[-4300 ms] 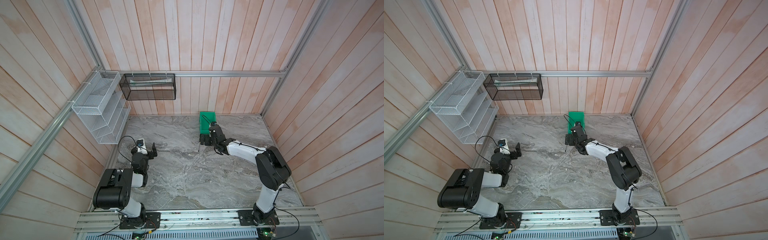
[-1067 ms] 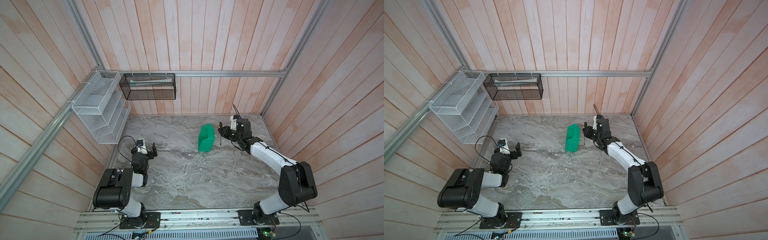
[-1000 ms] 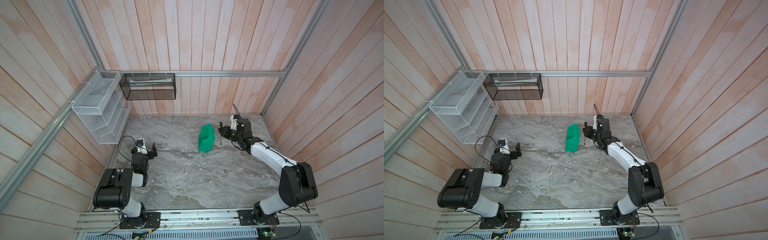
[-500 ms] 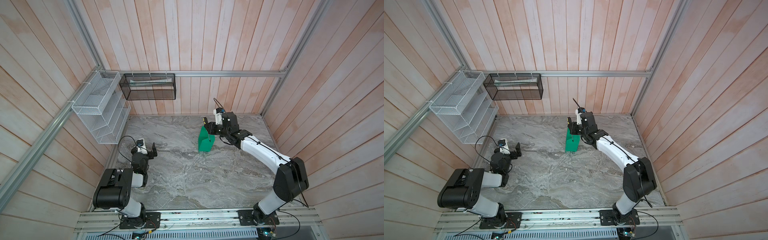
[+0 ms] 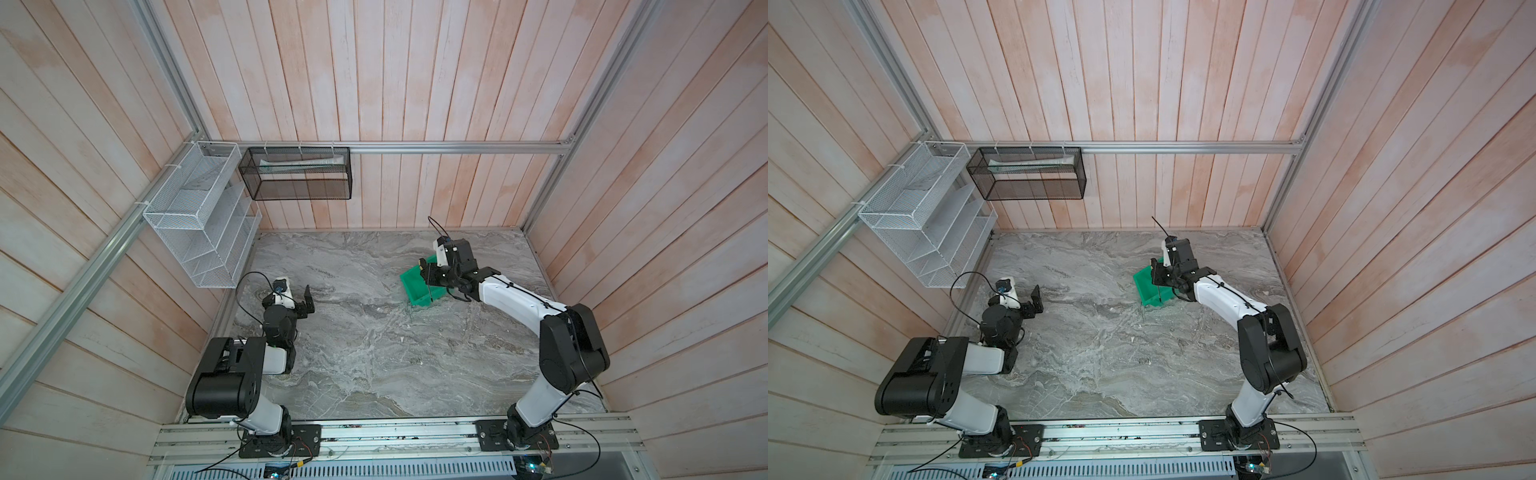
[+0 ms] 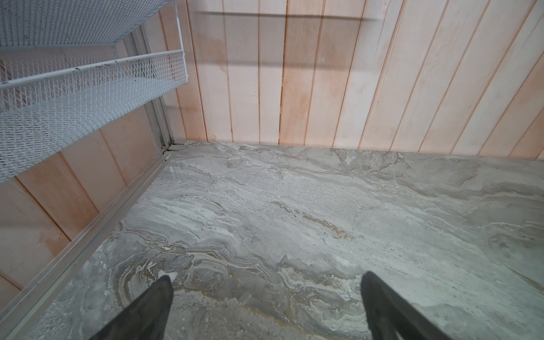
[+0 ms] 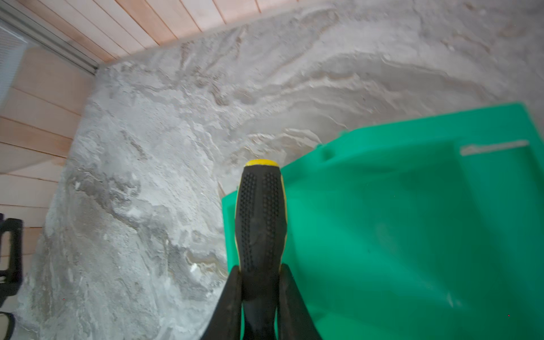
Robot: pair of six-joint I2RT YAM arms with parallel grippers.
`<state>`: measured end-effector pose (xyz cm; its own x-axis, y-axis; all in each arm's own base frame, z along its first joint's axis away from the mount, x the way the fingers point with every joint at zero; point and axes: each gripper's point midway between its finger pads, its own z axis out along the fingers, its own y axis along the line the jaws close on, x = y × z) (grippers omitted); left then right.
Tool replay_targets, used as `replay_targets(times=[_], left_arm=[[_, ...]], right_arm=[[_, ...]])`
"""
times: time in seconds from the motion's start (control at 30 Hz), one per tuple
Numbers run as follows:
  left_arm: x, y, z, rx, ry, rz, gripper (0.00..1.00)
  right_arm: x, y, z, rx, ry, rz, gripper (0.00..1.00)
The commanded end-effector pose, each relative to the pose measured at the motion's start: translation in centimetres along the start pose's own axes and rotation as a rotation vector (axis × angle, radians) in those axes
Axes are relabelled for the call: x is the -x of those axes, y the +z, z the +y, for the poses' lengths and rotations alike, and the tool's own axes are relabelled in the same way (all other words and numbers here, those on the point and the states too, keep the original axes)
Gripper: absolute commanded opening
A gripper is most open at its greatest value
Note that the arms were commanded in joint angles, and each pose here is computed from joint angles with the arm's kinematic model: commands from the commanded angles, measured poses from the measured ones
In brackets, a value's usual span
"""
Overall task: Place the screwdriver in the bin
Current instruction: 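Carry the screwdriver with the right gripper over the green bin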
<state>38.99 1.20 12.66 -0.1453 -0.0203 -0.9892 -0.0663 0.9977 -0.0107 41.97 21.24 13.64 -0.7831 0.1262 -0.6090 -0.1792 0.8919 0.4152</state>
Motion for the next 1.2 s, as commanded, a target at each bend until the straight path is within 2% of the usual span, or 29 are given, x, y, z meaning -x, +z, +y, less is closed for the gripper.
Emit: replay_targets(times=[0.0,0.23,0.4,0.57,0.67,0.73,0.83,0.9,1.17], left_arm=[[0.1,-0.1,0.0,-0.006,-0.005,0.000,1.00],[0.2,-0.1,0.0,-0.006,-0.004,-0.003,1.00],[0.2,-0.1,0.0,-0.006,-0.004,-0.003,1.00],[0.1,-0.1,0.0,-0.006,-0.005,-0.001,1.00],[0.2,-0.1,0.0,-0.006,-0.004,-0.002,1.00],[0.1,-0.1,0.0,-0.006,-0.005,0.000,1.00],[0.1,-0.1,-0.1,-0.006,-0.005,0.000,1.00],[0.1,0.0,0.0,-0.006,-0.004,-0.001,1.00],[0.2,-0.1,0.0,-0.006,-0.004,-0.002,1.00]], right_arm=[[0.6,-1.3,-2.0,-0.003,0.036,-0.039,0.01],[-0.6,-1.8,-5.8,-0.045,0.078,-0.039,0.00],[-0.4,-2.5,-6.1,-0.027,0.109,-0.060,0.00],[0.6,-5.1,-6.5,0.002,0.162,-0.136,0.00],[1.4,-6.7,-9.3,-0.075,0.205,-0.189,0.00],[1.5,-7.2,-12.1,-0.117,0.275,-0.199,0.00],[1.0,-7.3,-15.3,-0.134,0.351,-0.196,0.00],[0.9,-7.1,-16.3,-0.162,0.345,-0.187,0.00],[-0.9,-5.3,-17.2,-0.191,0.330,-0.114,0.00]])
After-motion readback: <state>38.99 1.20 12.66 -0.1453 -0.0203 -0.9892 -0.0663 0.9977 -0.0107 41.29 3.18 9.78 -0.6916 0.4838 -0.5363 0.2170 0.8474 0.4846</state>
